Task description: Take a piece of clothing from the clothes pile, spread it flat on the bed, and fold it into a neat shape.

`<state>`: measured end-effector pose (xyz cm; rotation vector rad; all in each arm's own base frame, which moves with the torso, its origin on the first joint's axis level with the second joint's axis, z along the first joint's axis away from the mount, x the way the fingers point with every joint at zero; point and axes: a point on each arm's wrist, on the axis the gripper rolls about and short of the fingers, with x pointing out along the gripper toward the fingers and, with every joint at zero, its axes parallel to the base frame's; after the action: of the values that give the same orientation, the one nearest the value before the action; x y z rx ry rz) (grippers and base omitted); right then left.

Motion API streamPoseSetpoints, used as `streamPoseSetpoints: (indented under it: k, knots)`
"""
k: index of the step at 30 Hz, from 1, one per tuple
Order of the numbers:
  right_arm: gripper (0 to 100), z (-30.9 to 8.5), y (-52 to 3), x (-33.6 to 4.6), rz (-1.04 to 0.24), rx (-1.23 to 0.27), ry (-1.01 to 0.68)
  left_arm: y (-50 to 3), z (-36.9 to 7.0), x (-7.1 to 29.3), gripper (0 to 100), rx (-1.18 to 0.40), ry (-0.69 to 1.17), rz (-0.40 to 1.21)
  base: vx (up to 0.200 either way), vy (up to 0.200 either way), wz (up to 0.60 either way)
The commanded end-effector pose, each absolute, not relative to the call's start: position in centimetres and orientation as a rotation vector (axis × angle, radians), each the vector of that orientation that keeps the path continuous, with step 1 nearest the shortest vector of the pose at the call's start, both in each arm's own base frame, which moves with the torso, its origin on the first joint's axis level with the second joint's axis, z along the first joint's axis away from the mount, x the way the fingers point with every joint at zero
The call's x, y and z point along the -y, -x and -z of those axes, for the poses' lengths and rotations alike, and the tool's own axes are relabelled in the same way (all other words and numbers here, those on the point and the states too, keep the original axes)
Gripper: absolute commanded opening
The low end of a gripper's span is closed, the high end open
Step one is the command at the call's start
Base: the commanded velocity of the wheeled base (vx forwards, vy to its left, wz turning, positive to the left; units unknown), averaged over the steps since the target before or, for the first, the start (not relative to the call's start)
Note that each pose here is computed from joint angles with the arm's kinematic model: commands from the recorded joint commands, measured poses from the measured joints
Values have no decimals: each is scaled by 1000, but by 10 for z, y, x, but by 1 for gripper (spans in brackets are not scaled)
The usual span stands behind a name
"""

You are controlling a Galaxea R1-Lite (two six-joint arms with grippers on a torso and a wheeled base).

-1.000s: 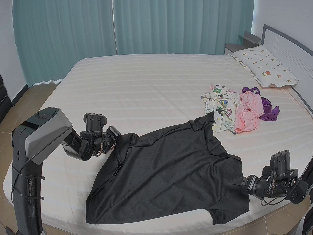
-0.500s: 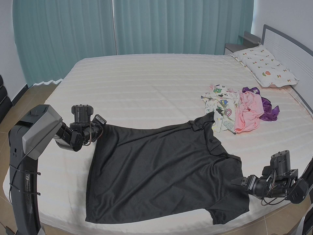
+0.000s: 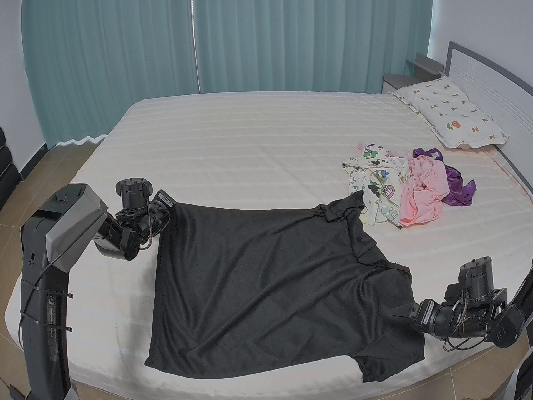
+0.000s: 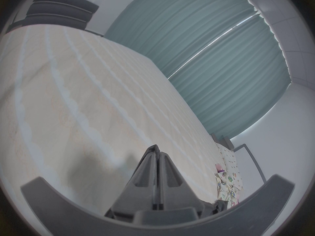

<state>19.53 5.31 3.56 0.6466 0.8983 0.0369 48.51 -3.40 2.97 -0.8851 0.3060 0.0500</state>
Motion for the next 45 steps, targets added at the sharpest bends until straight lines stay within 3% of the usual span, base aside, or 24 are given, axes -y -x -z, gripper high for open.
streamPoseSetpoints:
  k: [1, 14, 15, 25, 31, 39, 45]
  knots:
    - [100, -35, -194, -54, -41, -904, -643, -487, -21, 30, 0, -288, 866, -73, 0, 0, 0]
    - [100, -35, -195, -54, -42, -903, -645, -490, -27, 16, 0, -247, 871, -104, 0, 0, 0]
    - [100, -35, -195, -54, -42, -903, -645, -490, -27, 16, 100, -248, 873, -105, 0, 0, 0]
    - [100, -33, -197, -53, -40, -890, -652, -479, -25, 16, 100, -248, 911, -184, 0, 0, 0]
    - [100, -36, -209, -56, -67, -794, -701, -439, -73, 16, 100, -218, 1013, -219, 0, 0, 0]
    - [100, -39, -247, -76, -91, -682, -699, -323, -66, 32, 100, -562, 1082, -116, 0, 0, 0]
    - [100, -47, -286, -106, -130, -594, -686, -302, -65, 33, 100, -647, 1195, 39, 0, 0, 0]
